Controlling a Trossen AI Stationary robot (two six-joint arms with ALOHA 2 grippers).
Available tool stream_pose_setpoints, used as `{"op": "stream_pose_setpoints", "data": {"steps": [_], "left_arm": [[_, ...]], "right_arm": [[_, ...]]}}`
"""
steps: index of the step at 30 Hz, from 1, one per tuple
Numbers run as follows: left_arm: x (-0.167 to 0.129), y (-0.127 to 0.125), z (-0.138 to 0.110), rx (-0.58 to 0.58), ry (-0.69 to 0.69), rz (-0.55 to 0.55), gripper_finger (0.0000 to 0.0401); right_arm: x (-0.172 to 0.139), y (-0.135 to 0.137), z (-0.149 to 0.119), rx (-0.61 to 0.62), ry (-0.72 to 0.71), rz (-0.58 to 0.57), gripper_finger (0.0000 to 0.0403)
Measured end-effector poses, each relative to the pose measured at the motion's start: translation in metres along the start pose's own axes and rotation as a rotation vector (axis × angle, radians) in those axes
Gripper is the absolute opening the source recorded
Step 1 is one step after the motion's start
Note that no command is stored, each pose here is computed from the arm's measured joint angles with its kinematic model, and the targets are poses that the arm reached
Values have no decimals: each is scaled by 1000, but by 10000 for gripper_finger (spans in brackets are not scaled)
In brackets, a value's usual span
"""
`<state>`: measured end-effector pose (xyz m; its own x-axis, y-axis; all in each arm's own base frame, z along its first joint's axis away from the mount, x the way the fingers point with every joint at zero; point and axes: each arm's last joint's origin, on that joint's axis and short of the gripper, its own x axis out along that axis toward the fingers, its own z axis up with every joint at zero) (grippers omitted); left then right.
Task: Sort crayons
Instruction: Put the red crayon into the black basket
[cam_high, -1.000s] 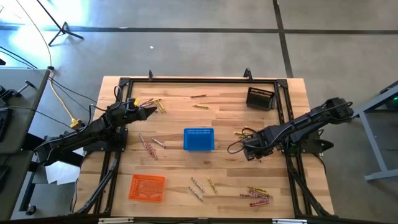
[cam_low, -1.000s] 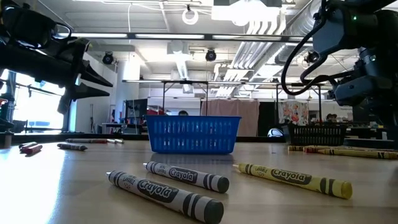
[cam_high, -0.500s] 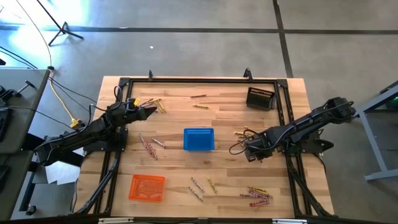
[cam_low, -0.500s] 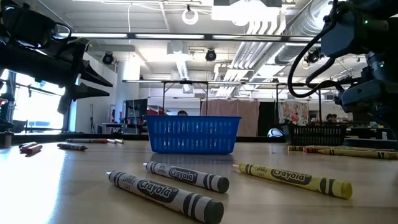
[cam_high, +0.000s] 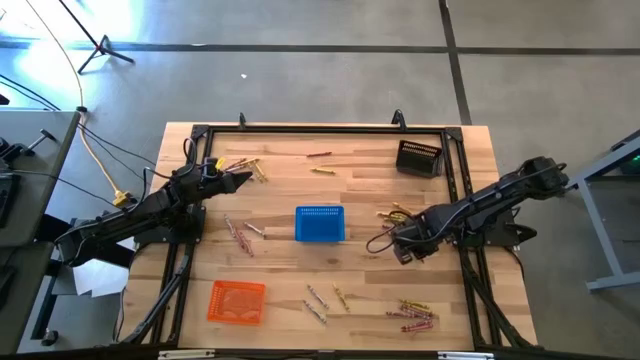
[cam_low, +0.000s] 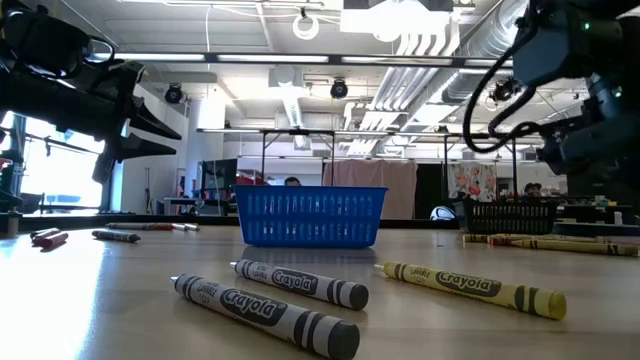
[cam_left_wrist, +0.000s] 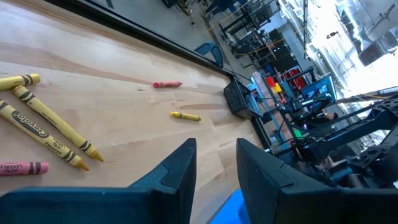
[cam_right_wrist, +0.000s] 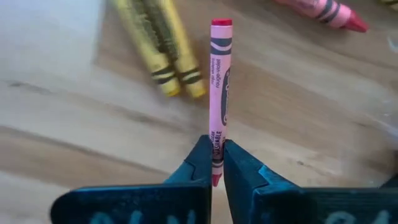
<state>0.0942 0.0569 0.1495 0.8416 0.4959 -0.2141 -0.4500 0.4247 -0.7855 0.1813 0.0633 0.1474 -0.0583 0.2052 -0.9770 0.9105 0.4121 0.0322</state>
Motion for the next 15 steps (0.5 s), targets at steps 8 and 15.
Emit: {"op": "stream_pose_setpoints", "data": {"steps": [8,15], "left_arm": [[0,0,0,0,0,0,101],[0,0,0,0,-1,0,101]], "right_arm": [[-34,6,-4,-70,-29,-96,11],[-82,6,21,-66,-310,-223,10]]}}
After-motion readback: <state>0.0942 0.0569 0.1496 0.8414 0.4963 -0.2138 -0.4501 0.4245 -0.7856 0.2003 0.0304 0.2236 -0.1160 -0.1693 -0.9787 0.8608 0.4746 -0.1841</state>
